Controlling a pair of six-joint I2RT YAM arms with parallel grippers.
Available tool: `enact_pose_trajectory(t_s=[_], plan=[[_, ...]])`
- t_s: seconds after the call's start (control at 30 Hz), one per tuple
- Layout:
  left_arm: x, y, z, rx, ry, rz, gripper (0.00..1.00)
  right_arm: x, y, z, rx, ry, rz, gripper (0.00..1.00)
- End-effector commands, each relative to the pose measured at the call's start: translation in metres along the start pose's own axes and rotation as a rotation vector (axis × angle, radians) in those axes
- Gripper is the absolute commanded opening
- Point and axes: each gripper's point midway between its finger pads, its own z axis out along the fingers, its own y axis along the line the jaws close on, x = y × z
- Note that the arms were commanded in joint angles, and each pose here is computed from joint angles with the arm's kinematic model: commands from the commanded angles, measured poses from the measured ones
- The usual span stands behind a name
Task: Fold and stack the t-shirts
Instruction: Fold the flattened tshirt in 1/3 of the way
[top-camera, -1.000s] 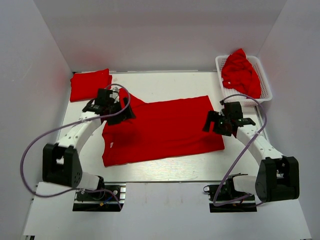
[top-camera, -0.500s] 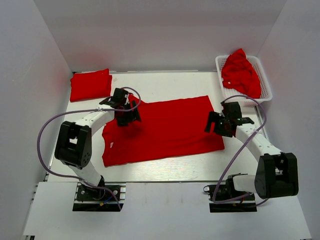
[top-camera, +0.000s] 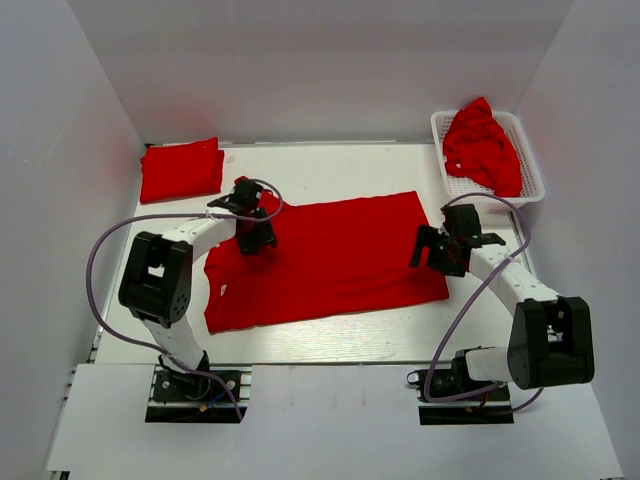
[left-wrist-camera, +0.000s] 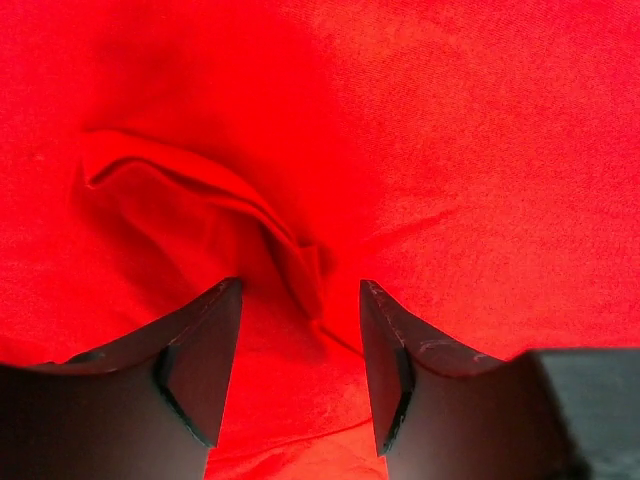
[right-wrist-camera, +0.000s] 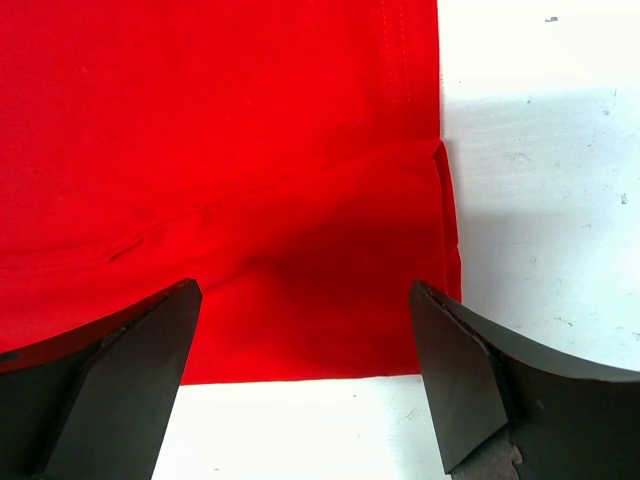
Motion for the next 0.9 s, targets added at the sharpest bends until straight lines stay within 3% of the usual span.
enact_pose_trajectory(t_s=[0.0, 0.27, 0.5, 0.53, 0.63, 0.87], plan=[[-0.024, -0.018, -0.006, 0.031, -0.07, -0.008, 0.61, -0.017, 0.003, -0.004, 0.002, -0.036, 0.002, 0.9], [-0.029, -0.013, -0.003, -0.023, -0.09, -0.01, 0.53, -0.016, 0.002, -0.002, 0.008, -0.03, 0.01, 0.9], [-0.028, -0.009, 0.003, -0.067, -0.089, -0.001, 0.34, -0.017, 0.003, -0.001, 0.007, -0.025, 0.007, 0.9], [-0.028, -0.009, 0.003, -0.066, -0.089, -0.01, 0.22, -0.019, 0.003, -0.002, 0.007, -0.031, 0.008, 0.9], [-0.028, -0.012, 0.007, -0.056, -0.083, -0.01, 0.0, -0.017, 0.002, -0.001, 0.007, -0.028, 0.009, 0.9], [-0.044, -0.03, -0.006, 0.016, -0.127, -0.014, 0.0, -0.013, 0.001, 0.0, 0.012, -0.018, 0.013, 0.9]])
